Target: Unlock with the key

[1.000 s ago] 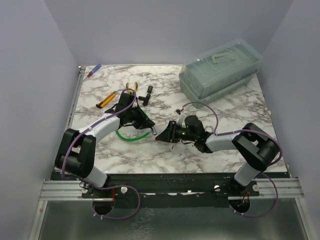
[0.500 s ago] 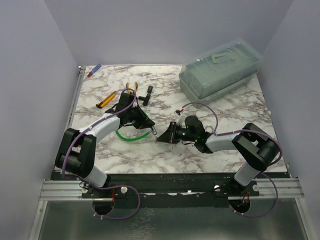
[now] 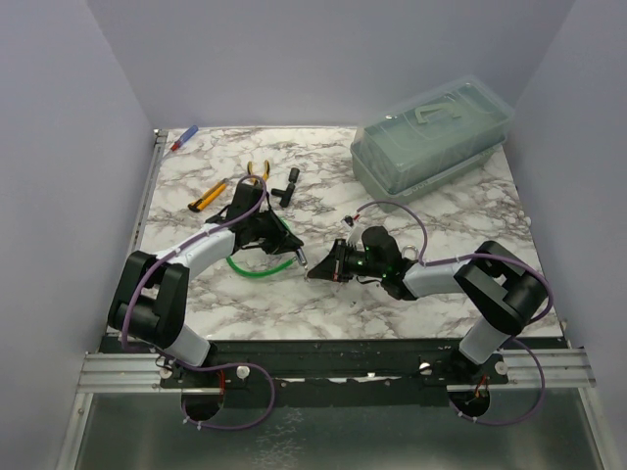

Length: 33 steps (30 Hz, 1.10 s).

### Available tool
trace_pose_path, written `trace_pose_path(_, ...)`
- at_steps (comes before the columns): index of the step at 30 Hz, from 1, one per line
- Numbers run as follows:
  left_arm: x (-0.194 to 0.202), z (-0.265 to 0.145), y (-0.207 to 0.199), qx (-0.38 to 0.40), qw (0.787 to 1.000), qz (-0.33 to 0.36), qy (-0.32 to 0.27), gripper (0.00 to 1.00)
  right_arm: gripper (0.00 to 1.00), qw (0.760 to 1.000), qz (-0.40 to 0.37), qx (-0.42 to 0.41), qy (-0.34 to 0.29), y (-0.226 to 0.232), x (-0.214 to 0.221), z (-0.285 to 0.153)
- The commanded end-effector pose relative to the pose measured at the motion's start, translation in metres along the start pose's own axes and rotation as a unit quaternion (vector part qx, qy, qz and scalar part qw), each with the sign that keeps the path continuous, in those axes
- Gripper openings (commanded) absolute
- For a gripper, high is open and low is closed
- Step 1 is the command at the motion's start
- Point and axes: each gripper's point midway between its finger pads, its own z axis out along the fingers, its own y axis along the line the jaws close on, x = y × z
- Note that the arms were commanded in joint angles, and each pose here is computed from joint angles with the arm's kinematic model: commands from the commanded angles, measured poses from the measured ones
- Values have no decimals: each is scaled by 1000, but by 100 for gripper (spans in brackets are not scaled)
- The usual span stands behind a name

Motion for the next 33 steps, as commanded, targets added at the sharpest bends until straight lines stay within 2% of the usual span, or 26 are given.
trace_pose_path(1,7,-2,5,2,1000,-12,10,0,1,1000,-13,-9,-16,9,-11,1)
trace_pose_path(33,13,-7,-5,34,999,-31,15,0,1,999,12,-35,-28,17,-18,9)
